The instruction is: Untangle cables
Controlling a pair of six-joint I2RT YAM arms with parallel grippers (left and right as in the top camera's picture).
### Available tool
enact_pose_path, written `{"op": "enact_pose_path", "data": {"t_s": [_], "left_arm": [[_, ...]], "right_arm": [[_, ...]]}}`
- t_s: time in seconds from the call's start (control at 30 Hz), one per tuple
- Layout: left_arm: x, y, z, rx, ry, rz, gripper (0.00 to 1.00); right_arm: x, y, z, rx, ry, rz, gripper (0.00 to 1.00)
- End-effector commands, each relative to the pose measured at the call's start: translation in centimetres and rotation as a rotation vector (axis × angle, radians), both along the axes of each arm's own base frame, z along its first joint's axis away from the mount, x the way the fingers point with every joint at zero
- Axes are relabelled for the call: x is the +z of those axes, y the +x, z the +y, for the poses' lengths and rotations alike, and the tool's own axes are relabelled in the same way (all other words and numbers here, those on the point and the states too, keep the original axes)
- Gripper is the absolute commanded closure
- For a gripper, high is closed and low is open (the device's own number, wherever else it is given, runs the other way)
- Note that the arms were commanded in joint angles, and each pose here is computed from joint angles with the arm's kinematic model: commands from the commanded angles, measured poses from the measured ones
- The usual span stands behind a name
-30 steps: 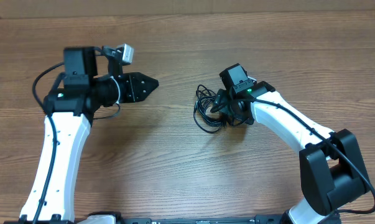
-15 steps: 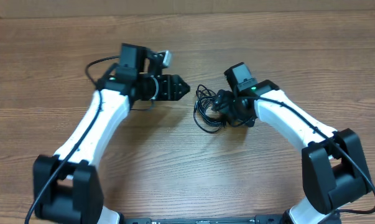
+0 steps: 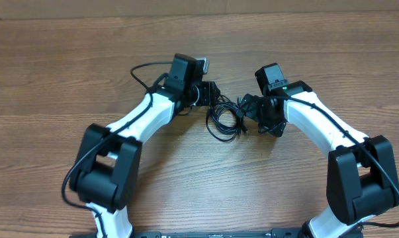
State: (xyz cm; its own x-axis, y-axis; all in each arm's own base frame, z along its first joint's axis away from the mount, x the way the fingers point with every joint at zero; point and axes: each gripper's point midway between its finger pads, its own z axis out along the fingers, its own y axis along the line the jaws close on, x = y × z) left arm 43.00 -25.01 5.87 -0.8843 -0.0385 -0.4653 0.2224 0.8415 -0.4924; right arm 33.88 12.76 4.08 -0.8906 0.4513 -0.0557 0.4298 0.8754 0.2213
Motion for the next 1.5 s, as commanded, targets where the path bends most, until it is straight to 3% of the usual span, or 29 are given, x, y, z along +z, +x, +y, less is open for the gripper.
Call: {"op": "enact_pose_path", "data": {"t_s": [0.0, 0.07, 0.13, 0.17, 0.33, 0.5, 0.67, 0.9, 1.1, 1.47], "left_arm": [[-2.2, 0.6, 0.4, 0.064, 0.026, 0.034, 0.5], [-3.2, 0.5, 0.4, 0.066, 0.031, 0.049, 0.61], [-3.2, 0.5, 0.4, 0.066, 0.032, 0.05, 0.94], [-3.1, 0.7, 0.3, 0.066, 0.028, 0.043, 0.96], [-1.3, 0.8, -0.9, -0.026, -0.042, -0.009, 0.96], [2.9, 0.4, -1.3, -0.103, -0.195, -0.02, 0.96], [7.7, 0.3, 0.3, -0.162, -0.307, -0.073, 0.96], [12.5, -3.9, 0.4, -0.369, -0.588, 0.035, 0.96], [14.6, -6.8, 1.1, -0.469, -0.759, 0.161, 0.96], [14.3, -8.0, 1.5, -0.454, -0.79, 0.259, 0.96]], "right_arm": [[-0.5, -0.4, 0.0, 0.012, 0.0, 0.01, 0.02], [-0.6, -0.6, 0.0, 0.013, -0.001, 0.013, 0.02], [-0.8, -0.7, 0.0, 0.013, -0.001, 0.015, 0.02], [-0.9, -0.7, 0.0, 0.013, -0.002, 0.016, 0.02], [-1.4, -1.0, -0.1, 0.017, -0.001, 0.018, 0.0], [-0.7, -1.3, 3.2, 0.296, 0.156, -0.032, 0.03], [0.3, -0.4, 4.8, 0.351, 0.262, -0.09, 0.02], [2.8, 0.2, 8.2, 0.425, 0.475, -0.169, 0.01], [2.4, -0.6, 7.8, 0.41, 0.459, -0.123, 0.12], [2.2, -0.4, 8.2, 0.374, 0.445, -0.116, 0.16]]}}
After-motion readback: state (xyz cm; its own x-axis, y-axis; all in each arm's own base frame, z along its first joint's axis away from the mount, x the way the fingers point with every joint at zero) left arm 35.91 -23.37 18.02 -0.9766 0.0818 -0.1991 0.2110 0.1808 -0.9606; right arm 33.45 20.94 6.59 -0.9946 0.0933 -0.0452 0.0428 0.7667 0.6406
